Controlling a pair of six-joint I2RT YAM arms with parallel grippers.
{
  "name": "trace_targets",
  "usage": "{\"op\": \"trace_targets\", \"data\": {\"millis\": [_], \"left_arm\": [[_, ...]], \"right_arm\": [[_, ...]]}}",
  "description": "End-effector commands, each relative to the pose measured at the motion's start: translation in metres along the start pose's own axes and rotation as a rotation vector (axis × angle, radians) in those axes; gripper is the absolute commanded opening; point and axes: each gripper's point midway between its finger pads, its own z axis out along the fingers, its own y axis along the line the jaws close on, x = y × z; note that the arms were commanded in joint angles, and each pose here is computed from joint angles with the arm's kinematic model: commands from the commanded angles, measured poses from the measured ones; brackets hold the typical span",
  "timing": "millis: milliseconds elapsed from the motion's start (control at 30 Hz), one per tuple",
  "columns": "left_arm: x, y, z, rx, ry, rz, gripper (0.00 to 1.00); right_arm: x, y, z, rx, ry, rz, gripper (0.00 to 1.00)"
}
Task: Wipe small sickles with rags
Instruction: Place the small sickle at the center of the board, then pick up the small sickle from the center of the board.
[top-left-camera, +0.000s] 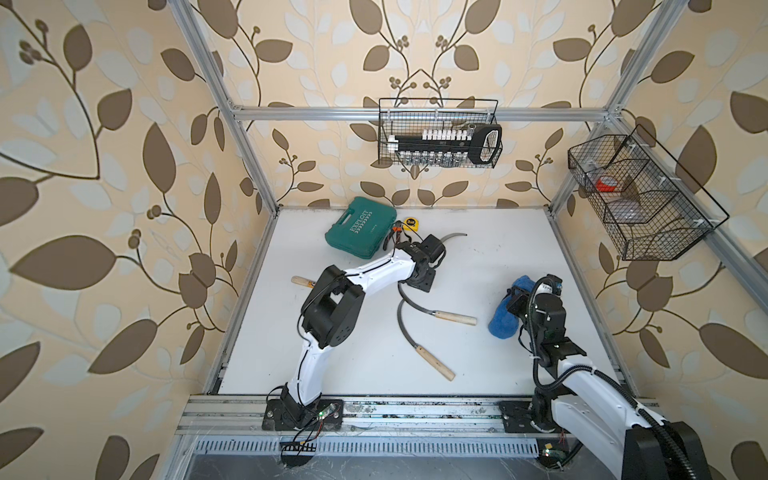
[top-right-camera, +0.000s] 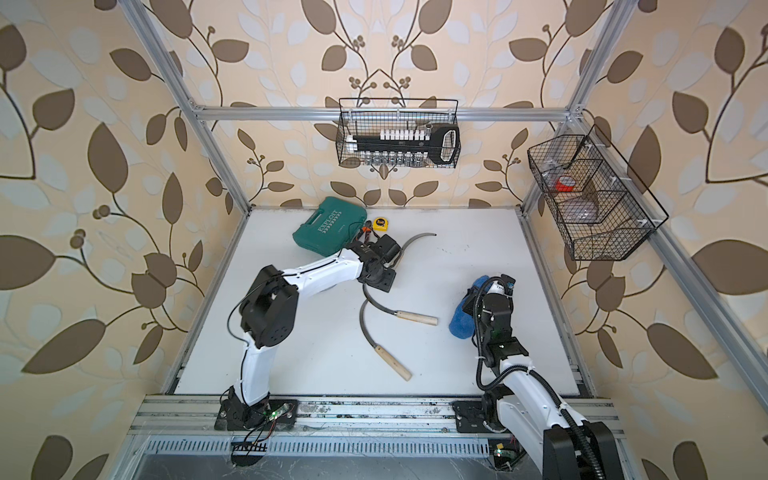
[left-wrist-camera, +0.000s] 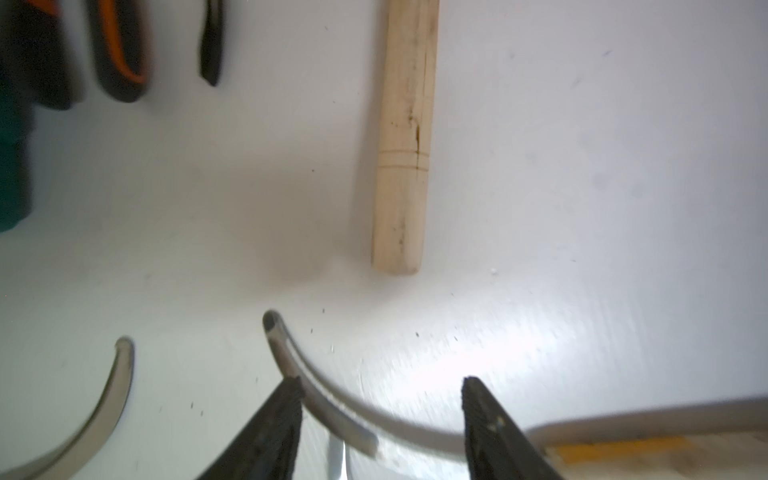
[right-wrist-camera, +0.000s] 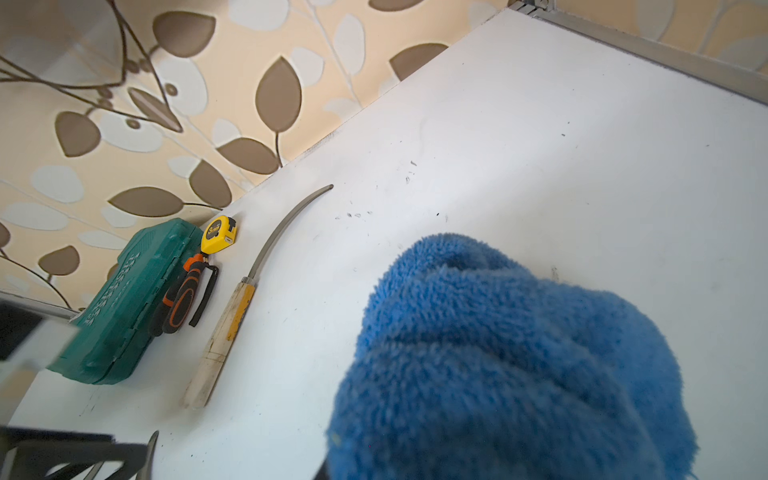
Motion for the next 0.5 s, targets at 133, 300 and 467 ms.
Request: {"op": "trace_targets", "data": {"millis": [133,300,467], "left_arm": [[0.037,-0.002,-0.087,0.027,-0.285,-0.199,0.77],[0.09,0.011,-0.09,0.029,-0.275,-0.293,0.92],[0.13,0.012,-0.085,0.013,-0.251,-0.312,0.99]], "right_arm": [[-0.016,0.013,0.0,-0.039,-0.031,0.012,0.06],[-0.015,0.013,0.0,-0.039,-0.027,0.011,0.06],[-0.015,0.014,0.0,-0.044,-0.027,0.011,0.06]]}}
